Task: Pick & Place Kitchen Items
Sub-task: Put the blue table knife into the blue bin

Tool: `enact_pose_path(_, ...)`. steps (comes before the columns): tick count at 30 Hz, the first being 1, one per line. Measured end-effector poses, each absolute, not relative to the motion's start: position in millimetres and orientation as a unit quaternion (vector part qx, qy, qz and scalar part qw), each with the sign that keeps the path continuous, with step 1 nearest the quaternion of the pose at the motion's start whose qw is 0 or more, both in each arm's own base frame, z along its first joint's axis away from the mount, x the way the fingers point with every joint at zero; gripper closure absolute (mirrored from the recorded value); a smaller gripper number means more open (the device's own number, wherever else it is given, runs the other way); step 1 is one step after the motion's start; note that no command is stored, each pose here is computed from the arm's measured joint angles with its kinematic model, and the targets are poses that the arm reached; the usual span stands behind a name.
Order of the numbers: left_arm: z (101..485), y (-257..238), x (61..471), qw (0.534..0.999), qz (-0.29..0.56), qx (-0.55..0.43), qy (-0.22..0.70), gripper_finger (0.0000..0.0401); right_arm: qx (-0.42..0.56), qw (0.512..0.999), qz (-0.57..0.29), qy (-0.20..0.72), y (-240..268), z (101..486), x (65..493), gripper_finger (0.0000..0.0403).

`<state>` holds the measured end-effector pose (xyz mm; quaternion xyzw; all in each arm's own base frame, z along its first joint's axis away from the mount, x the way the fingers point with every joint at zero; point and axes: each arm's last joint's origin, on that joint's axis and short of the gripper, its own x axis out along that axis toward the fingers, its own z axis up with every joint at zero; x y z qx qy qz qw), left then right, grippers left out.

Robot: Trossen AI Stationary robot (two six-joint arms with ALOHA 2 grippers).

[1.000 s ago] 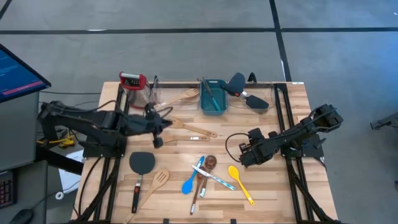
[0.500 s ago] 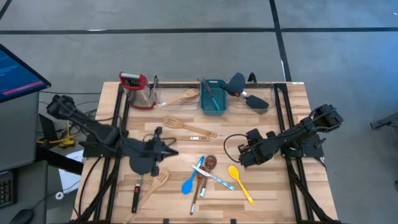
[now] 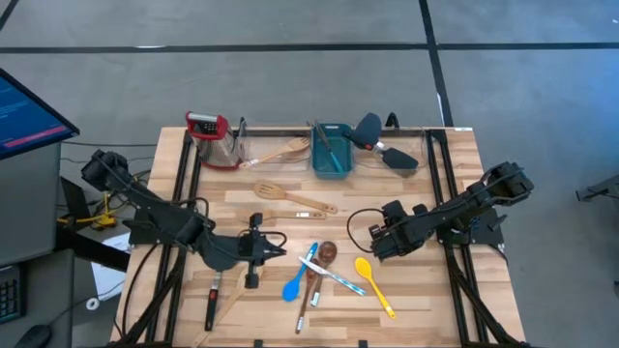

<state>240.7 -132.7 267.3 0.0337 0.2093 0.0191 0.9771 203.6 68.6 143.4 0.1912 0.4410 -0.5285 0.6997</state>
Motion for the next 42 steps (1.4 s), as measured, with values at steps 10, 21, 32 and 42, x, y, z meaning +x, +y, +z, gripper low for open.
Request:
enact_pose_path(10, 253.2, -132.4, 254.5, 0.974, 0.036, 0.039, 0.22, 0.0397, 0.186, 0.707, -0.53, 0.429, 68.3, 143.7, 204.6, 0.0401)
enact_pose_path(21, 243.1, -123.7, 246.9, 0.969, 0.094, 0.066, 0.218, 0.0397, 0.192, 0.711, -0.527, 0.424, 68.8, 143.5, 206.1, 0.0401)
enact_pose_path(32, 224.0, -119.8, 240.4, 0.962, 0.095, 0.082, 0.243, 0.0397, 0.197, 0.714, -0.524, 0.421, 69.4, 143.2, 207.4, 0.0401)
enact_pose_path(42, 224.6, -120.1, 240.8, 0.963, 0.096, 0.077, 0.239, 0.0397, 0.174, 0.737, -0.506, 0.413, 69.5, 143.5, 211.6, 0.0401)
